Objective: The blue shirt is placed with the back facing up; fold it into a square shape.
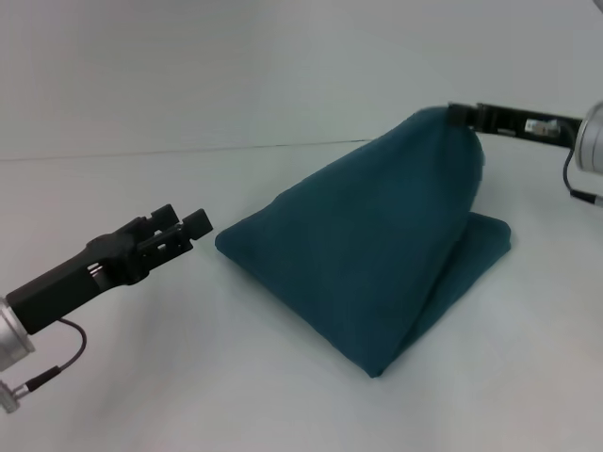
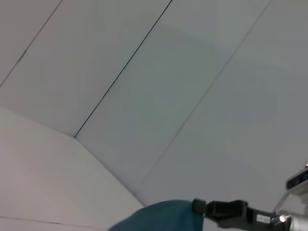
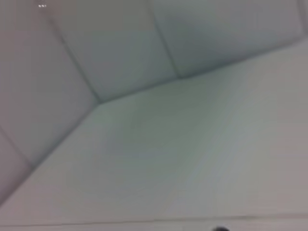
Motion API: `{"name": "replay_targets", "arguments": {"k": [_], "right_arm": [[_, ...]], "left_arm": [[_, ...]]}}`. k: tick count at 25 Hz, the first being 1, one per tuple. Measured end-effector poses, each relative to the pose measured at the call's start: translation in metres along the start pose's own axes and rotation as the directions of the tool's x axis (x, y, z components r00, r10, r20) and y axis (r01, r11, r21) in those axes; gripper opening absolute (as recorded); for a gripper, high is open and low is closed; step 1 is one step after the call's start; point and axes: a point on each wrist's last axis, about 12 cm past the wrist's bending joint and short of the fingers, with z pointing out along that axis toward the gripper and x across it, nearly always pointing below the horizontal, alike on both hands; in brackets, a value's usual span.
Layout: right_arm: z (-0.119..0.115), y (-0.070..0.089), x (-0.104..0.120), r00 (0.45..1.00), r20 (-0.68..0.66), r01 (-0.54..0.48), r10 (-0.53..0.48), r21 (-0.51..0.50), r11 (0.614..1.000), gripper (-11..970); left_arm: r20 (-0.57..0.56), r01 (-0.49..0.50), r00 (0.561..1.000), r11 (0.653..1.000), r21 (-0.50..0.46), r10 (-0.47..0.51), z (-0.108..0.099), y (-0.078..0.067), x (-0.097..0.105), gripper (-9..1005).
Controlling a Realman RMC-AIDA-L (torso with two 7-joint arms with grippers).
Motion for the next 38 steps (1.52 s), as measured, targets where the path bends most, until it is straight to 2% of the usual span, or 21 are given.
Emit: {"name": "replay_targets", "arguments": {"k": [3,6,9,12,14,18,21,24,27,33,38], "right_arm": [[0.005,-0.012,0.016,0.999,-0.019,-0.047,0.048,0.069,0.997,37],[0.008,-0.018,0.028,0.998,-0.032,-0.048,0.052,0.108,0.993,42],[0.008,-0.02,0.032,0.999,-0.016,-0.033,0.036,0.143,0.989,166],[0.005,-0.023,0.024,0.999,0.023,-0.027,0.024,0.166,0.986,280],[0.003,-0.021,0.015,0.999,0.035,-0.011,0.005,0.15,0.989,342],[-0.007,-0.015,-0.005,1.0,0.005,0.012,-0.012,0.043,0.999,465],[-0.02,-0.02,-0.01,0.999,-0.041,-0.015,0.015,-0.004,1.0,573],[-0.033,-0.027,-0.008,0.994,-0.1,-0.035,0.034,-0.006,0.999,688],[-0.042,-0.036,-0.001,0.978,-0.2,-0.046,0.052,0.038,0.998,687],[-0.043,-0.039,0.002,0.973,-0.227,-0.037,0.052,0.067,0.997,685],[-0.038,-0.036,-0.002,0.976,-0.216,-0.021,0.034,0.064,0.998,684]], "left_arm": [[-0.005,0.013,1.0,1.0,0.002,-0.013,0.001,0.0,0.003,953],[-0.009,0.017,1.0,1.0,-0.001,-0.017,0.002,0.0,0.004,953],[-0.016,0.017,1.0,1.0,-0.008,-0.018,0.002,0.001,0.005,953],[-0.018,0.018,1.0,1.0,-0.012,-0.018,0.002,0.001,0.006,953],[-0.018,0.018,1.0,1.0,-0.012,-0.019,0.002,0.001,0.006,953],[-0.018,0.02,1.0,1.0,-0.013,-0.02,0.0,0.001,0.006,953],[-0.019,0.021,1.0,1.0,-0.011,-0.022,-0.001,0.001,0.008,953],[-0.02,0.022,1.0,1.0,-0.006,-0.022,-0.001,0.0,0.008,954],[-0.028,0.019,0.999,1.0,0.003,-0.019,0.001,-0.001,0.008,954],[-0.046,0.014,0.999,1.0,0.017,-0.013,0.006,-0.002,0.008,954],[-0.049,0.019,0.999,1.0,0.015,-0.018,0.007,-0.003,0.011,954]]}}
